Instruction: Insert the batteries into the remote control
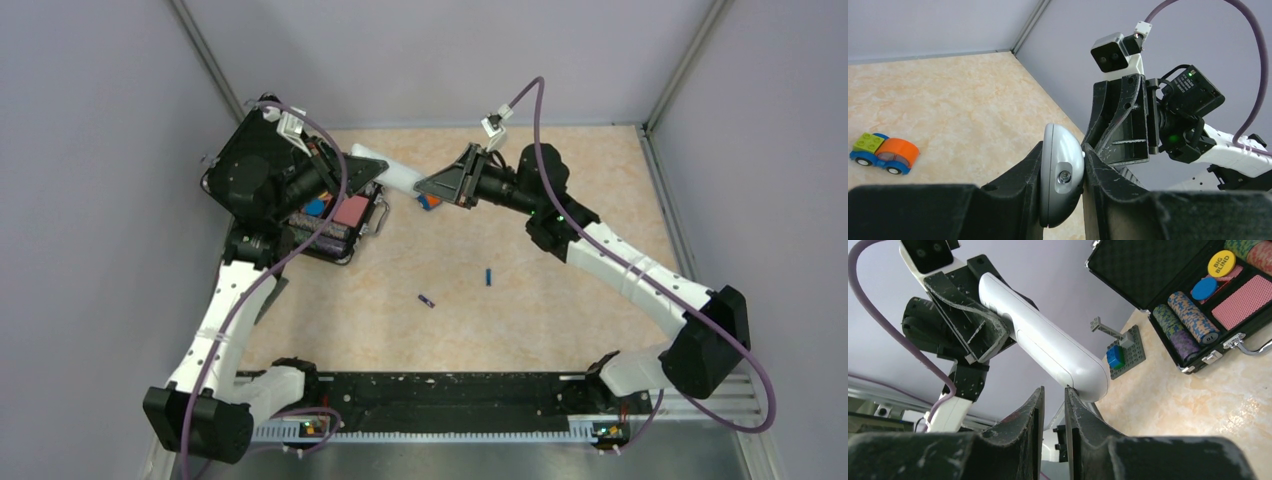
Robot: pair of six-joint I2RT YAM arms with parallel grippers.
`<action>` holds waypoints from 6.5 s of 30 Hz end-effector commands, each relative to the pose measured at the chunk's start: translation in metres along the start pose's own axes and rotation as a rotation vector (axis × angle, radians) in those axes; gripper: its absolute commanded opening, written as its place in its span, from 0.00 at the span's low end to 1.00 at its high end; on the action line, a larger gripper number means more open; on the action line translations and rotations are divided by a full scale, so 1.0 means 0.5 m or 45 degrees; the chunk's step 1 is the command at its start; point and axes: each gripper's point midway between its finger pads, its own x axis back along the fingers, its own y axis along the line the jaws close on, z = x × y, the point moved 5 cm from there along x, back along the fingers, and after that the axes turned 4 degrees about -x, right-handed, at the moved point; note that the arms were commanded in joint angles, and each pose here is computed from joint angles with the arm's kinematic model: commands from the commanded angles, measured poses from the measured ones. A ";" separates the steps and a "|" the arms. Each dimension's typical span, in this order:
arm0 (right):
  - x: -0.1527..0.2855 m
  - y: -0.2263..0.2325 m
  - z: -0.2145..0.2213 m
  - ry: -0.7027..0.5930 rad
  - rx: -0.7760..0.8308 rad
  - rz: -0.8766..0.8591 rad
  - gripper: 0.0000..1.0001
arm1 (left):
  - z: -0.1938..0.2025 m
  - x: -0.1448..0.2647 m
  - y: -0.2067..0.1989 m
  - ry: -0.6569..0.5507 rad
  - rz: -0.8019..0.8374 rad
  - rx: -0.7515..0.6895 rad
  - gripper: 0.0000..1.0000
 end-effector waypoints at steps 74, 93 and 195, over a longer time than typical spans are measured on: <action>0.639 -0.584 -0.008 -0.662 -0.268 2.356 0.93 | 0.175 -0.018 0.189 0.219 -0.460 0.285 0.00; 0.673 -0.676 0.075 -0.688 -0.703 2.136 0.67 | 0.186 -0.045 0.215 0.218 -0.476 0.425 0.00; 0.272 -0.504 0.076 0.120 0.136 1.234 0.52 | 0.292 0.074 0.112 0.398 0.083 -0.203 0.00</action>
